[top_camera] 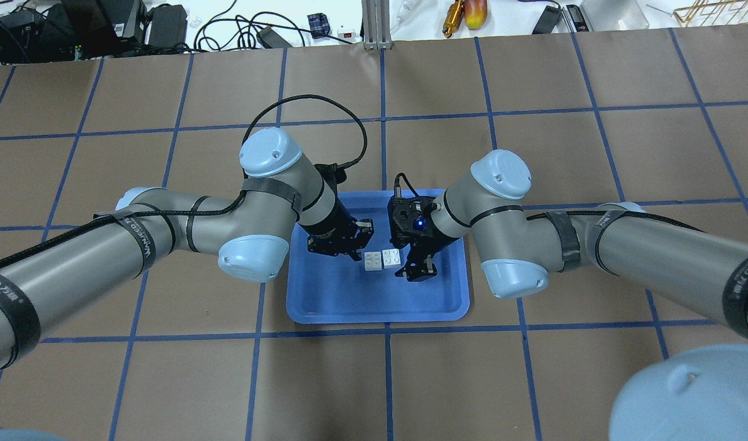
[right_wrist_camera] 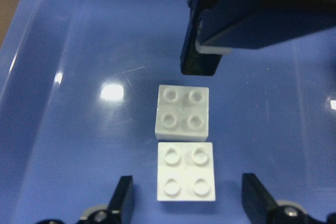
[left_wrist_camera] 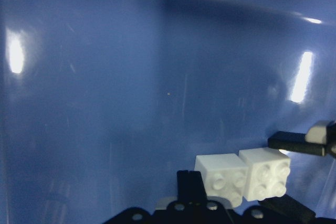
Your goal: Assemble white blocks and place on blue tray
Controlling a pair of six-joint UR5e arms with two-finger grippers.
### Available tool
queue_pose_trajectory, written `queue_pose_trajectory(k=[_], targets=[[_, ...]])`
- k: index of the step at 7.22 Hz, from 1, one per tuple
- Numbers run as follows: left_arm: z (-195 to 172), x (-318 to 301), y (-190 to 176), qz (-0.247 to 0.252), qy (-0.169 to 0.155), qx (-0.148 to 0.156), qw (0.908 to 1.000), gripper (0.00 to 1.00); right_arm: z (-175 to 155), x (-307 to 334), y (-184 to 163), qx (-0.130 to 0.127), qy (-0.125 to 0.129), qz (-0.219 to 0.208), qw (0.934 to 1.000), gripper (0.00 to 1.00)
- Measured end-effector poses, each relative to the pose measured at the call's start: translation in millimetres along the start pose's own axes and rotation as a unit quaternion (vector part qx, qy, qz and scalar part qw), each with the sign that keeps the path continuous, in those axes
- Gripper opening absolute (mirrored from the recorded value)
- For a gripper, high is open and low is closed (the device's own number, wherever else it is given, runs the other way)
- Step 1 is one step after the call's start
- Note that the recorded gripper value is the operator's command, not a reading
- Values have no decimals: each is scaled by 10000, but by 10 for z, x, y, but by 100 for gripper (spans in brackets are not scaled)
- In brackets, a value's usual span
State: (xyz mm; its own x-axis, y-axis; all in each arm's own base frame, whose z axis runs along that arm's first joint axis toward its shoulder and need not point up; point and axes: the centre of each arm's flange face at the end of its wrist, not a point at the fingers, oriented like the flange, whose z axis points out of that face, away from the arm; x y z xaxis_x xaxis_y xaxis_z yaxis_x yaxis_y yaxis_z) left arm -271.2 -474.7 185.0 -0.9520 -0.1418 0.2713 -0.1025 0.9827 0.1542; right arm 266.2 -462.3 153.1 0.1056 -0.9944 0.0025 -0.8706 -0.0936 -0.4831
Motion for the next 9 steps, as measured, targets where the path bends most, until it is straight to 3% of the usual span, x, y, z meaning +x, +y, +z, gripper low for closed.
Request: queue_pose_trajectory(k=[2, 4, 7, 9], targets=[[-1, 1, 0, 19, 0, 5, 10000, 0, -97, 23, -54, 9, 98, -29, 9999, 100], [34, -17, 9, -29, -29, -32, 10000, 0, -406, 62, -162, 21, 263, 24, 9996, 100], [68, -11, 43, -96, -59, -74, 9999, 0, -1289, 342, -379, -136, 98, 458, 9988, 100], [124, -11, 41, -213, -67, -120, 9997, 0, -1988, 563, -514, -547, 60, 658, 9963, 100]])
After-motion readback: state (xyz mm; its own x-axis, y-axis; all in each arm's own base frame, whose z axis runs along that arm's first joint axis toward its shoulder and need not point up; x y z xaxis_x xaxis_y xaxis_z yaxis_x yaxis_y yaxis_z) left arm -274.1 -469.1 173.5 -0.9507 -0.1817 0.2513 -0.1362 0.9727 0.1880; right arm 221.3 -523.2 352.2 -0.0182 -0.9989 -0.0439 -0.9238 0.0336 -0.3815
